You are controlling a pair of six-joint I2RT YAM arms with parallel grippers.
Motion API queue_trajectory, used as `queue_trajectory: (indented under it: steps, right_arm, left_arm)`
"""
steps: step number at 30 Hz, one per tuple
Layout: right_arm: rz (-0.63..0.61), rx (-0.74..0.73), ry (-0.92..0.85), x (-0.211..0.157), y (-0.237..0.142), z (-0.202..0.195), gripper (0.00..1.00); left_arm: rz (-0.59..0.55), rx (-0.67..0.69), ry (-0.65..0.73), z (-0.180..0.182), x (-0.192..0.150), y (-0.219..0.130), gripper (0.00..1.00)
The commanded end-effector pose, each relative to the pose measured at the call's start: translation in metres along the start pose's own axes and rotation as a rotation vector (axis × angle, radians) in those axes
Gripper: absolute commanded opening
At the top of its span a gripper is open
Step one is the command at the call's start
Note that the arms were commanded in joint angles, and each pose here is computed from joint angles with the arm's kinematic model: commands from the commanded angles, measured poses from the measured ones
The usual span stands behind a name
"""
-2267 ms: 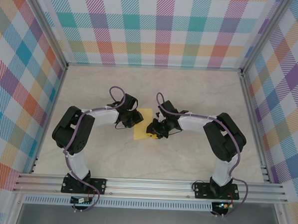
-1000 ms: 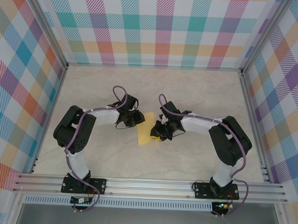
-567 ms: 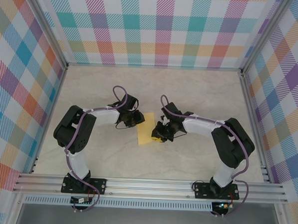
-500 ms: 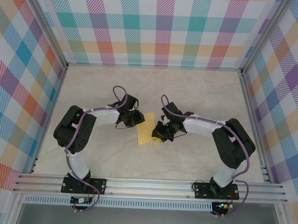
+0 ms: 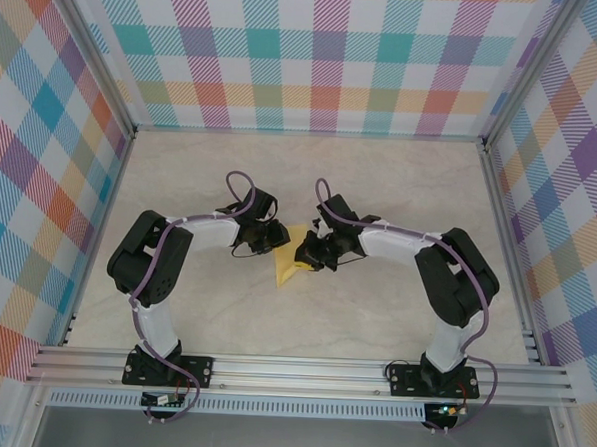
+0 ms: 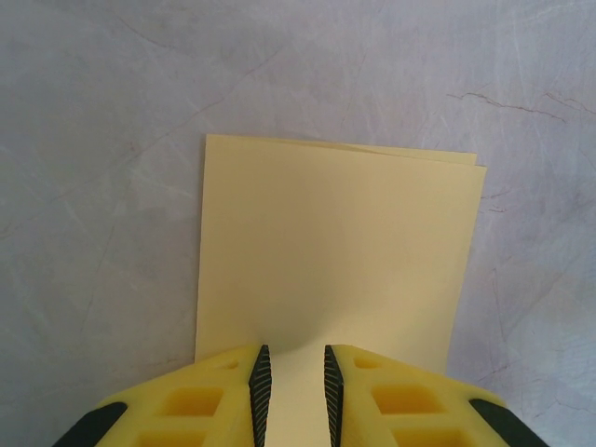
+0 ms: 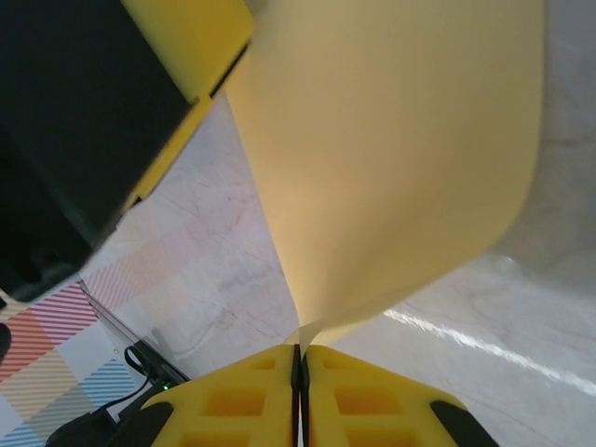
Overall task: Fold a paper plane with a square sheet of paper (pick it up from the middle)
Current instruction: Third fold the triangle at the center of the table.
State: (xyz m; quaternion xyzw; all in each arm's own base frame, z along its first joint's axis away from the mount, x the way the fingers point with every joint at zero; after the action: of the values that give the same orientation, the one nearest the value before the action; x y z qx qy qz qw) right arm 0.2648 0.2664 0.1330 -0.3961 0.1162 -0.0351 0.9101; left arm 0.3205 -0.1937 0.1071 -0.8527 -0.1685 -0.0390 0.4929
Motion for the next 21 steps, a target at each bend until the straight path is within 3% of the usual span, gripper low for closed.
queue_trajectory:
  steps: [1,21]
  right_arm:
    - [-0.002,0.02,-0.032,0.01,0.008,0.009,0.1]
    - [0.045,0.012,-0.088,0.022,0.031,0.015,0.11]
  left_arm:
    - [0.035,0.036,0.004,0.007,-0.005,0.006,0.26]
    - [0.034,0.014,0.007,0.001,-0.003,0.001,0.26]
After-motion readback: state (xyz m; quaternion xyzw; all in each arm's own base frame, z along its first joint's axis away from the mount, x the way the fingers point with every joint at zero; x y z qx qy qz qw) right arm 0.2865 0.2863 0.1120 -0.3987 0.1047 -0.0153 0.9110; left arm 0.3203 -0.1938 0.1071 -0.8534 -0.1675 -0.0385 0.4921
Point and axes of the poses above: each hand's point on the last joint's axis, 136 mm out from that joint toward the fingers, its own y axis out along the fingers, its own z axis along the line the jaws close on, x = y × z, the point moved 10 cm from there along -y, back along the fingers, and after that the axes turned 6 degrees about y, right-handed, at the moved point
